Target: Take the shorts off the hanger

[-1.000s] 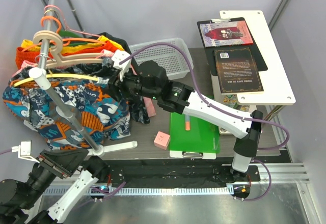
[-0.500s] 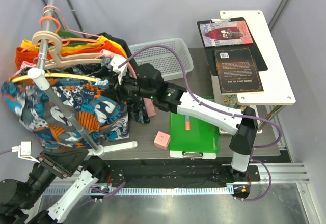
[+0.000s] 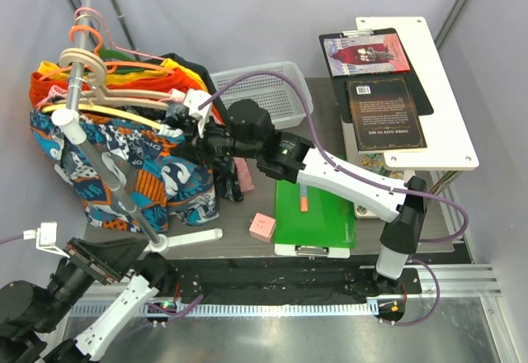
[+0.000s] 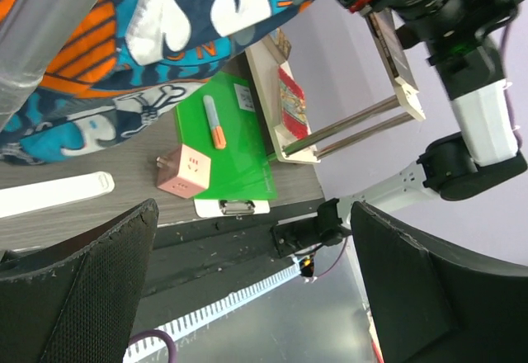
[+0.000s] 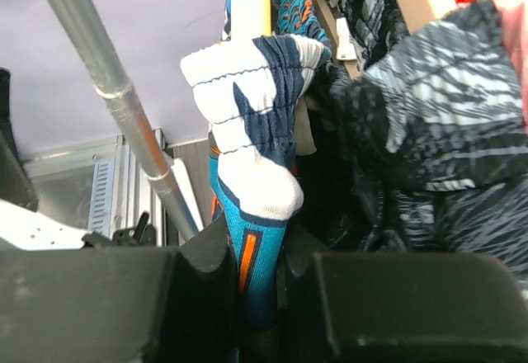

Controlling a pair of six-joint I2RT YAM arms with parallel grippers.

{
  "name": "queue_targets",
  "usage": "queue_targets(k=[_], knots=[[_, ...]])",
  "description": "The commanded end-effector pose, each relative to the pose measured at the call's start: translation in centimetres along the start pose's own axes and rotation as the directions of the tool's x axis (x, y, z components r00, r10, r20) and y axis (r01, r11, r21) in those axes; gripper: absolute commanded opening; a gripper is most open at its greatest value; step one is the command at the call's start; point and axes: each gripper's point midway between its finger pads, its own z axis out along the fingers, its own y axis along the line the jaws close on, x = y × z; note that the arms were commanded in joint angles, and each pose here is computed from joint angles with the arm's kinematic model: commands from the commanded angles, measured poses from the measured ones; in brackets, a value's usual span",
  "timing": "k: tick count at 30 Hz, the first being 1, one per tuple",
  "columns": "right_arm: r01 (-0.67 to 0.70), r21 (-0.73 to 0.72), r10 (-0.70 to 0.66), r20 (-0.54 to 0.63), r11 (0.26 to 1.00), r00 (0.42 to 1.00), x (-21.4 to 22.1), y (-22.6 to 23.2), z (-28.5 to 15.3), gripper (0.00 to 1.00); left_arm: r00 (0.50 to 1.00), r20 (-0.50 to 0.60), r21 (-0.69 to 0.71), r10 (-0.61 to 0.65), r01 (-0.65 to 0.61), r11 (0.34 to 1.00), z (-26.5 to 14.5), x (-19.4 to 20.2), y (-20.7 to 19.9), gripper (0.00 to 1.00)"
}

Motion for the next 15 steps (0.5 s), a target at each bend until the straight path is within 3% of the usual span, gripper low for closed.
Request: queue_targets(k=[1, 9, 10, 15], knots=[[0.093, -0.072, -0.084, 0.127, 0.993, 0.988, -7.7, 1.7, -2.3, 0.01, 0.998, -0.028, 0.004, 0.051, -0.051, 0.999, 0.6, -0.4, -0.9, 0.97], [0.069, -0.111, -0.051, 0.162, 0.991, 0.985, -10.7, 2.5, -1.6, 0.01, 0.994, -0.082, 0.062, 0.078, -0.073, 0.995, 0.9, 0.5, -2.1, 0.98], [0.081, -0.122, -0.056, 0.197, 0.989, 0.979, -12.6, 3.0, -1.9, 0.01, 0.993, -0.085, 0.068, 0.084, -0.079, 0.995, 1.1, 0.4, -2.4, 0.98], [0.020, -0.136, -0.005, 0.106, 0.991, 0.994, -10.8, 3.6, 0.6, 0.01, 0.975, -0.182, 0.122, 0.130, -0.109, 0.987, 1.3, 1.3, -4.1, 0.98]])
